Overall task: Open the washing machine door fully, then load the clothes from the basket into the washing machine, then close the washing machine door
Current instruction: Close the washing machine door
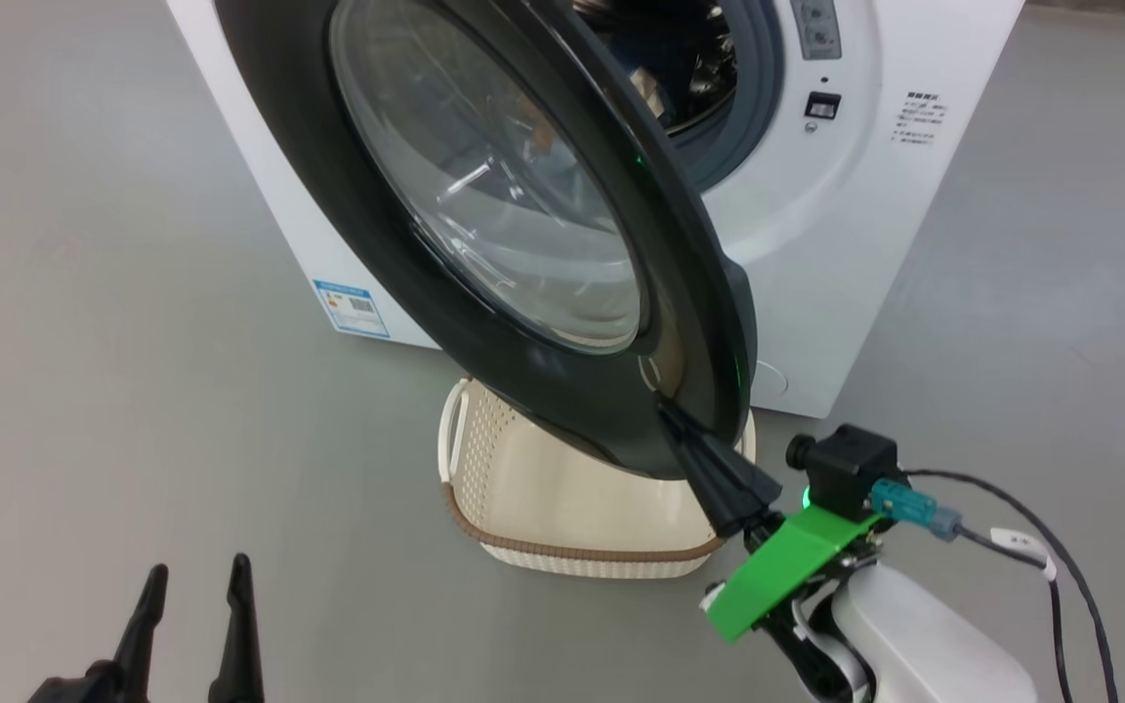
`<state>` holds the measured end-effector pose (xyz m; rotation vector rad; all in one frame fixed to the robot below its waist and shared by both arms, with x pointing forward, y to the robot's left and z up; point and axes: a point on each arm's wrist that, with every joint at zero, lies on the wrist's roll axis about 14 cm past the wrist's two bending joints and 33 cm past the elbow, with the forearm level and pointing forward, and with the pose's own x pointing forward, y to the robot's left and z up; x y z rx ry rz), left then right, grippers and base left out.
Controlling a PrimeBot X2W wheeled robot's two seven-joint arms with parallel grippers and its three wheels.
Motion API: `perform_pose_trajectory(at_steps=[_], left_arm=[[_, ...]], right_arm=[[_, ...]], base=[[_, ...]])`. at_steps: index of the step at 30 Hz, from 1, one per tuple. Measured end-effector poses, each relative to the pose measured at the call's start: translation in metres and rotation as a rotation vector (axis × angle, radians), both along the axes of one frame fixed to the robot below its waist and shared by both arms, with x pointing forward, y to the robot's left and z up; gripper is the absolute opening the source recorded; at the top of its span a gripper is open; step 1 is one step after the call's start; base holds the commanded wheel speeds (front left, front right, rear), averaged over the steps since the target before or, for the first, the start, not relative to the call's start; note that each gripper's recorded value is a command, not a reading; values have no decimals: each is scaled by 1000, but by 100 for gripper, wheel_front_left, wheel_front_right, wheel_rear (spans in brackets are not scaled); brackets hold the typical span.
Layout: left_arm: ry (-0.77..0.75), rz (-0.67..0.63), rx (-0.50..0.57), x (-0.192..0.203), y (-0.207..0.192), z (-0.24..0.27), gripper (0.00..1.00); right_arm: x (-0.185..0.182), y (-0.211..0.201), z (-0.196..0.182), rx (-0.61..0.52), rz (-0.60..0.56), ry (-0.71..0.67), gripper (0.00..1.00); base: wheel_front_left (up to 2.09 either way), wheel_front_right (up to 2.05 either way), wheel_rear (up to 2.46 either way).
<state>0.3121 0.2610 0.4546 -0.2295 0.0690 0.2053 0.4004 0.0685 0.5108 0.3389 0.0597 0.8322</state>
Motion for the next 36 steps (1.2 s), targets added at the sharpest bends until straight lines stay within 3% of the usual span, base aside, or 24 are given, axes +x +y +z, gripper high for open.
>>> perform_pose_trajectory(at_steps=[15, 36], left_arm=[[23, 6, 0, 11, 2, -6, 100], [-18, -42, 7, 66, -13, 2, 100]], right_arm=[[38, -9, 0, 18, -64, -7, 0], [146, -47, 9, 47, -227, -80, 0]], base=[[0, 0, 0], [0, 0, 0]])
